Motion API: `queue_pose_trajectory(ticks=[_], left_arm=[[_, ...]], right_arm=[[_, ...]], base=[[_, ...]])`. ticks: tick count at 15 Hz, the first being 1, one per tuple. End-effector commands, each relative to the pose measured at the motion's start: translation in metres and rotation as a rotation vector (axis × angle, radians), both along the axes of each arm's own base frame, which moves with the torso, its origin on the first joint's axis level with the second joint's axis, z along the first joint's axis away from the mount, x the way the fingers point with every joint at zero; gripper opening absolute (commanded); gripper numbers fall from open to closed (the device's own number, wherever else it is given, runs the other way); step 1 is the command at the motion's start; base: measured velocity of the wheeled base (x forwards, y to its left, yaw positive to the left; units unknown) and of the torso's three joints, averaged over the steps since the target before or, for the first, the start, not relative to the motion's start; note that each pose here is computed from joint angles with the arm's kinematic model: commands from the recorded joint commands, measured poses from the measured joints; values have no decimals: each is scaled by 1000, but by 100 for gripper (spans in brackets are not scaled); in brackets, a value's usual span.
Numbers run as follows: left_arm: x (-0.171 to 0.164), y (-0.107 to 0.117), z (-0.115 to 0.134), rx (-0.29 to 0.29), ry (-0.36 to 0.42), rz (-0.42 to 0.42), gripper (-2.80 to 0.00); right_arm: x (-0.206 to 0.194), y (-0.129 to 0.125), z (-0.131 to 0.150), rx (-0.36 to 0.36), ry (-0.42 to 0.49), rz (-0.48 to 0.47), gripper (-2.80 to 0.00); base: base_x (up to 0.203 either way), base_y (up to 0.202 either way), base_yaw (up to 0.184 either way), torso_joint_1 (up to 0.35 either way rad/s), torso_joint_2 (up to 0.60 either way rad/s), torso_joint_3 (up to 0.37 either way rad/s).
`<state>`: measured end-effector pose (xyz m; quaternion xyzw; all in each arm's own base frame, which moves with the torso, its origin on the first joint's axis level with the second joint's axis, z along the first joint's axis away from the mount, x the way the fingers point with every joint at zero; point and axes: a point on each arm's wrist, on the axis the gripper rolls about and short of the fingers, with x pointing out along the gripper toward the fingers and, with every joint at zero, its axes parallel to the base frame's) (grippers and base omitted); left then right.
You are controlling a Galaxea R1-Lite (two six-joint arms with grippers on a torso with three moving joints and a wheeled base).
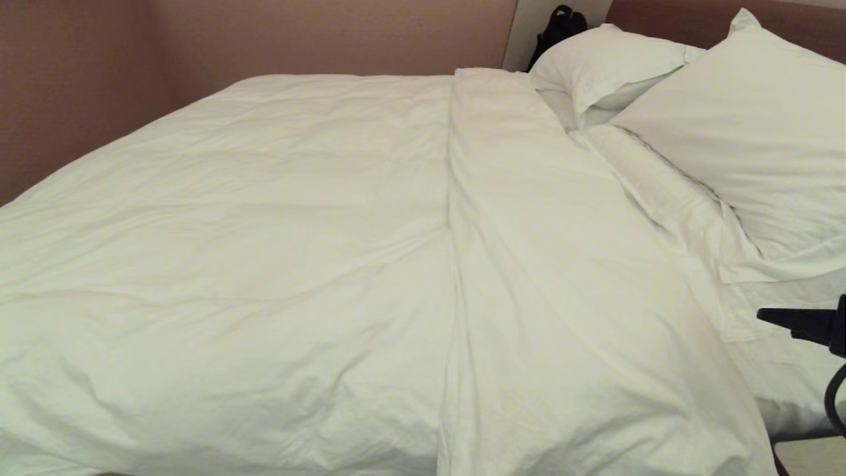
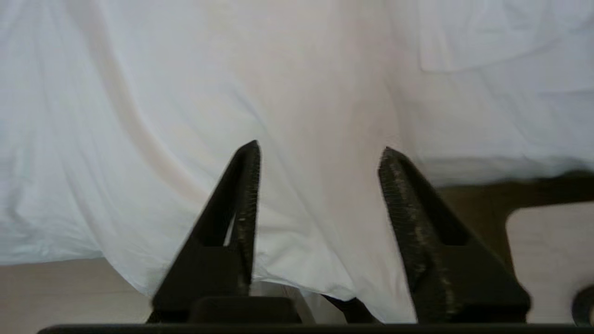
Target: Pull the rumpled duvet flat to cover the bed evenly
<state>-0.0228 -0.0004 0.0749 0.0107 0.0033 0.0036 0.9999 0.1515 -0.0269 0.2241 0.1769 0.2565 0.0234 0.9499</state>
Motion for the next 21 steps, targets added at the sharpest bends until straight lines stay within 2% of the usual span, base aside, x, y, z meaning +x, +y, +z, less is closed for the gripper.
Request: queue_pose_trajectory(ticks=[1,5,8,10,11,12,18,21], left_arm=[[0,0,0,0,0,0,-280],[0,0,0,0,0,0,-280],[0,0,0,0,0,0,-280],[0,0,0,0,0,0,-280],[0,0,0,0,0,0,-280],[0,0,0,0,0,0,-280],[0,0,0,0,0,0,-280],[0,0,0,0,0,0,-280]], right_arm=[[16,-2,2,20,16,30,-280],[44,-9,1,63,35,74,-280],[85,-24,-18,75,27,83,-280],[106,-37,-34,86,7,129,-280],[113,-44,-40,89,-6,138,-169],[116,-50,-42,87,-22,132,0],[115,-56,-40,99,-38,142,0],[113,-67,-46,171,-49,212,0]], base=[[0,0,0,0,0,0],[0,0,0,0,0,0],[0,0,0,0,0,0],[0,0,0,0,0,0],[0,0,0,0,0,0],[0,0,0,0,0,0],[0,0,0,0,0,0],[0,0,0,0,0,0]])
